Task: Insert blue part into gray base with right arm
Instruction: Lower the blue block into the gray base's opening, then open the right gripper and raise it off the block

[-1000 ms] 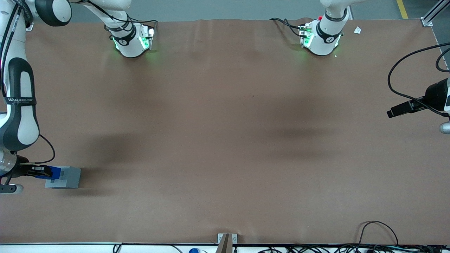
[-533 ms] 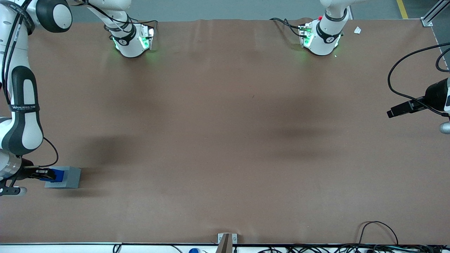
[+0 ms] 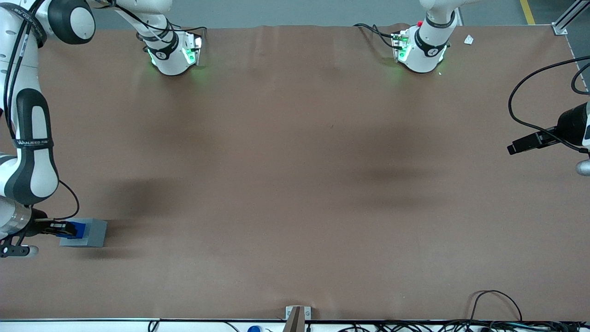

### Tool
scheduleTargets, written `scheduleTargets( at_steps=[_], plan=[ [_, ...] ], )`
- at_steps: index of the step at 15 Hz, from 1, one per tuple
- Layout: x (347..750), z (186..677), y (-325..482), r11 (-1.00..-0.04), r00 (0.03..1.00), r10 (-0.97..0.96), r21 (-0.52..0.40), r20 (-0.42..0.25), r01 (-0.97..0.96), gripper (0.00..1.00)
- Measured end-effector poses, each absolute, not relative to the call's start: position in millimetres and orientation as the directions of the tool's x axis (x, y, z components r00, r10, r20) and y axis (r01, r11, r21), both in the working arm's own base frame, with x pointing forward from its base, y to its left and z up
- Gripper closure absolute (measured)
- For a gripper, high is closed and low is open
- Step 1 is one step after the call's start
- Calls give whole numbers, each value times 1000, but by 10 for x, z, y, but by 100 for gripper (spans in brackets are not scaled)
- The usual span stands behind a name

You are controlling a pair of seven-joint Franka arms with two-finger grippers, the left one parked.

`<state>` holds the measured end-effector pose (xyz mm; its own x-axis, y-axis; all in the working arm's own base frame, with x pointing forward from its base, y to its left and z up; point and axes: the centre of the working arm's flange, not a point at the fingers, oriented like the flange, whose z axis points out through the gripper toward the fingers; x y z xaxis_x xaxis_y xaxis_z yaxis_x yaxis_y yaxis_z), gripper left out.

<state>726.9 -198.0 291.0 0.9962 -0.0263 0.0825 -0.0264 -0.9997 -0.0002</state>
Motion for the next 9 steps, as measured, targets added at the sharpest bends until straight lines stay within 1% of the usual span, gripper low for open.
scheduleTargets(
  at_steps=[3,4,5,7,9],
  plan=[
    [7308,2998,-1944,-1000,995,-21,-2,99,-21,18],
    [7325,3115,-1923,-1000,994,-19,-3,107,-19,7],
    [7320,3290,-1898,-1000,995,-16,-7,102,-16,0],
    [7241,3797,-1783,-1000,997,-6,-23,74,-4,0],
    [7094,4409,-1551,-999,999,-9,-36,49,-7,0]
  ],
)
